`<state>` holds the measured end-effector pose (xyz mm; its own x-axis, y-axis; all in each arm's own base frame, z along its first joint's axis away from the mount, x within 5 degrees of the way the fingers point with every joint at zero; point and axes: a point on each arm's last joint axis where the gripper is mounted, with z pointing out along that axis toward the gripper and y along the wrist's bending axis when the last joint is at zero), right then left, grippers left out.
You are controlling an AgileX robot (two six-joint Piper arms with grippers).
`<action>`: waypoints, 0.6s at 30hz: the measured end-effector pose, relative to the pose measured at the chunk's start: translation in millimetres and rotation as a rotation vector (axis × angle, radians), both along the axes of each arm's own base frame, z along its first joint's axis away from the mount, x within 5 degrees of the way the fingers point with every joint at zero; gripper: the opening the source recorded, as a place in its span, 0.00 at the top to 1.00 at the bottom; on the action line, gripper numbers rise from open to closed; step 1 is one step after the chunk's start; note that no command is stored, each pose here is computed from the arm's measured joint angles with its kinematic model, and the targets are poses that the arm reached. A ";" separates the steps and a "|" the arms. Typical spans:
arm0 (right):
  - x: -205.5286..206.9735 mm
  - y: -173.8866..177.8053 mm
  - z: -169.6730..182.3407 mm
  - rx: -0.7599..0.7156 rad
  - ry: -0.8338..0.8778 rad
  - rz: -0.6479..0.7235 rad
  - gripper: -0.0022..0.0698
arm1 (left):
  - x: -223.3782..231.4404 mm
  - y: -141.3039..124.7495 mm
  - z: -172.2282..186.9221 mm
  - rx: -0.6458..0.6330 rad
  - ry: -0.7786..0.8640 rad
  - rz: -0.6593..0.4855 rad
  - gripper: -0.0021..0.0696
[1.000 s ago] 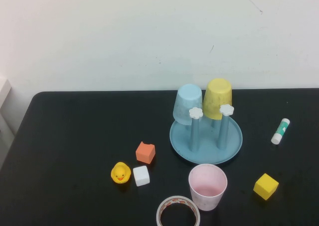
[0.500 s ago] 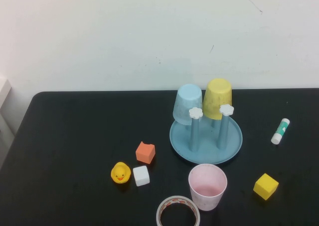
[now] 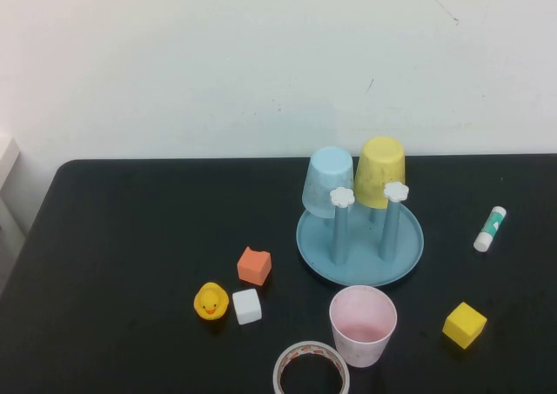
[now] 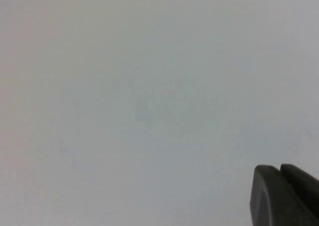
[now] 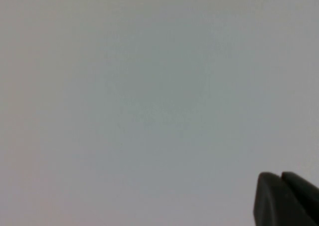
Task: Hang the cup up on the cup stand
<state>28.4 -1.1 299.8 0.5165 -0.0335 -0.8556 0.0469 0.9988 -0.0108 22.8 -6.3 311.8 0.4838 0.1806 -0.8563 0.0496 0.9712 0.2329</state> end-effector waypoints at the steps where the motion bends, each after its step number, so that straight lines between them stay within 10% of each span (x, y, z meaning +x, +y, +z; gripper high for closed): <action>1: -1.9 0.0 8.9 -0.017 0.021 -0.011 0.97 | -2.2 2.7 8.9 -0.006 0.044 0.023 0.97; 8: 27.9 -2.2 25.7 -0.069 0.461 -0.040 0.97 | 16.7 13.2 9.8 0.011 0.495 0.162 0.97; 18: 97.6 2.5 -24.3 0.060 1.130 0.076 0.97 | 50.3 -2.3 -50.5 -0.247 0.917 0.038 0.97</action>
<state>126.0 1.4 275.5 -0.5541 0.0217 -0.8322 -0.0203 0.9990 0.0396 73.1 -8.5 261.2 -0.3987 -0.0549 -0.9154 0.0783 0.9925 -0.0936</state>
